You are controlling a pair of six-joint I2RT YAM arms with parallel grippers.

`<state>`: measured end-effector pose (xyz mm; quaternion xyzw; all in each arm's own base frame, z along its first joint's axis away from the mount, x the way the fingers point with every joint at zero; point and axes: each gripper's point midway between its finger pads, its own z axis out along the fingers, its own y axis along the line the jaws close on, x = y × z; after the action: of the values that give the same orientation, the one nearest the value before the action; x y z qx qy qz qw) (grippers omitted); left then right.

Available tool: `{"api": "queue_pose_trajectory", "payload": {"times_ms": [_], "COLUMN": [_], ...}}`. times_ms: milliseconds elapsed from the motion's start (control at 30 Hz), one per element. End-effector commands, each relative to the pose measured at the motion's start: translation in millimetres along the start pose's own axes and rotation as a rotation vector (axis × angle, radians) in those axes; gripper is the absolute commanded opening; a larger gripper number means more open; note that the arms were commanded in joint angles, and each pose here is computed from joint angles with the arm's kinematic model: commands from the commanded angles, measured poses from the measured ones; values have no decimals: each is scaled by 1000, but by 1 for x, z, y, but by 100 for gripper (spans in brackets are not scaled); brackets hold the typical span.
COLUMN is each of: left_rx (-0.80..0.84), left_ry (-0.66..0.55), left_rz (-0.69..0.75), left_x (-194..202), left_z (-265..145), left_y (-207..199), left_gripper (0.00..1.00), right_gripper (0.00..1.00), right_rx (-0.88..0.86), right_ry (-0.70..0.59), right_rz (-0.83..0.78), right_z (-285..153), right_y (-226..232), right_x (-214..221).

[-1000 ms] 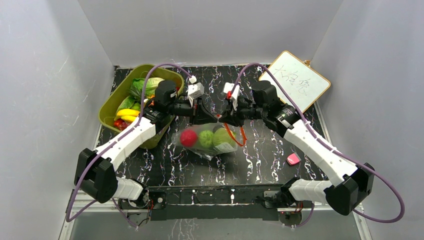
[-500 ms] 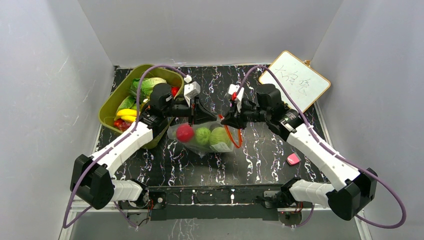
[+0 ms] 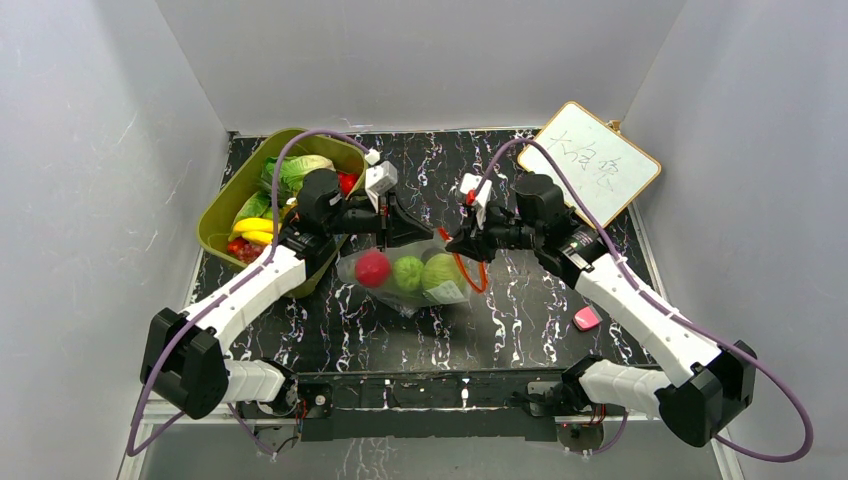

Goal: Place the food in the zip-top bag and seal the zipper
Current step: Zip the zipper food storage bag at the center of the board.

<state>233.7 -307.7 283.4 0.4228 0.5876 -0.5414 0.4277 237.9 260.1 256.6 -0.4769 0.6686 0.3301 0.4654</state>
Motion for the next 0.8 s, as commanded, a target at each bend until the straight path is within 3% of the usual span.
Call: {"api": "queue_pose_trajectory", "payload": {"times_ms": [0, 133, 233, 400, 767], "left_rx": [48, 81, 90, 105, 100], "left_ry": [-70, -3, 31, 43, 58], "left_rz": [203, 225, 235, 221, 201], "left_x": [-51, -42, -38, -32, -23], "left_z": [-11, -11, -10, -7, 5], "left_y": [-21, -21, -18, -12, 9], "left_gripper": [4, 38, 49, 54, 51], "right_gripper": [0, 0, 0, 0, 0], "right_rx": [39, -1, -9, -22, -45], "right_ry": [44, 21, 1, -8, -42], "right_rz": [-35, -49, -60, -73, -83], "right_z": [-11, -11, -10, -6, 0], "right_y": [-9, -7, -8, -11, -11], "right_x": [-7, -27, -38, -44, -53]}}
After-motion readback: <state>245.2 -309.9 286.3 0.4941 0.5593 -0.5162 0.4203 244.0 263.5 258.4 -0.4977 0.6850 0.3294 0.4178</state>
